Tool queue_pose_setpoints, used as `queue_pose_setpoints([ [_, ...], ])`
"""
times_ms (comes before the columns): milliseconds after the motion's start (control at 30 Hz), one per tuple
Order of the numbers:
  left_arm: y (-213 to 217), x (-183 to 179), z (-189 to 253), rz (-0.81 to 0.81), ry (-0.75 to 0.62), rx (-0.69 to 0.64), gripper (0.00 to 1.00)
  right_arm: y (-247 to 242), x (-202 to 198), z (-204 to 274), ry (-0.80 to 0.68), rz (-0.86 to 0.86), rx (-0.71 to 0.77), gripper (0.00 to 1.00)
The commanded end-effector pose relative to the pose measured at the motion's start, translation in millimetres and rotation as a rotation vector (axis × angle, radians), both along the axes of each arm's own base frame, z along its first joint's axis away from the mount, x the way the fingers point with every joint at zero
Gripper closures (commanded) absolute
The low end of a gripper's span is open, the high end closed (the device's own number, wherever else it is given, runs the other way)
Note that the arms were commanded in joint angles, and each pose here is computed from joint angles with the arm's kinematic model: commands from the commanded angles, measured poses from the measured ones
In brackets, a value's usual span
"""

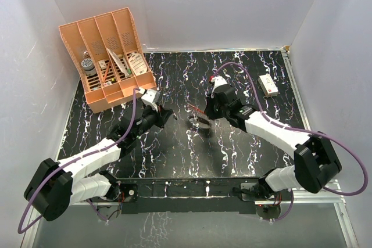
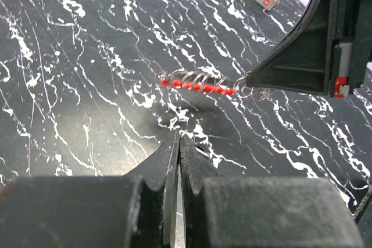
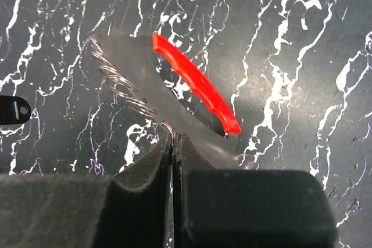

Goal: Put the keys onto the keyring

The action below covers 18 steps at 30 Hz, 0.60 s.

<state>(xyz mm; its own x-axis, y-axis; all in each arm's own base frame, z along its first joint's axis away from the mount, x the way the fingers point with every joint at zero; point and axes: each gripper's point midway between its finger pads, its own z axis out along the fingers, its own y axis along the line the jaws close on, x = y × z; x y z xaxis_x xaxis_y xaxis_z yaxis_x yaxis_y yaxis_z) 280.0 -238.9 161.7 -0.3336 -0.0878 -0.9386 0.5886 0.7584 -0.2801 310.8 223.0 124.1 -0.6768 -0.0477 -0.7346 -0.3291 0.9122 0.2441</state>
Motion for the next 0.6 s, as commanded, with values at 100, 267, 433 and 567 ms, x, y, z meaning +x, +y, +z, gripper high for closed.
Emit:
queue_pose_setpoints([
  [100, -12, 0, 66, -0.052, -0.126, -0.111, 1.00, 22, 11, 60, -0.225, 0.097, 0.139, 1.00],
  [267, -15, -5, 76, -0.077, -0.147, -0.140, 1.00, 33, 8, 76, -0.247, 0.145, 0.200, 1.00],
  [433, -13, -8, 80, -0.082, -0.158, -0.142, 1.00, 40, 5, 86, -0.252, 0.174, 0.238, 1.00],
  [567, -12, -9, 81, -0.082, -0.165, -0.142, 1.00, 43, 2, 95, -0.257, 0.189, 0.266, 1.00],
])
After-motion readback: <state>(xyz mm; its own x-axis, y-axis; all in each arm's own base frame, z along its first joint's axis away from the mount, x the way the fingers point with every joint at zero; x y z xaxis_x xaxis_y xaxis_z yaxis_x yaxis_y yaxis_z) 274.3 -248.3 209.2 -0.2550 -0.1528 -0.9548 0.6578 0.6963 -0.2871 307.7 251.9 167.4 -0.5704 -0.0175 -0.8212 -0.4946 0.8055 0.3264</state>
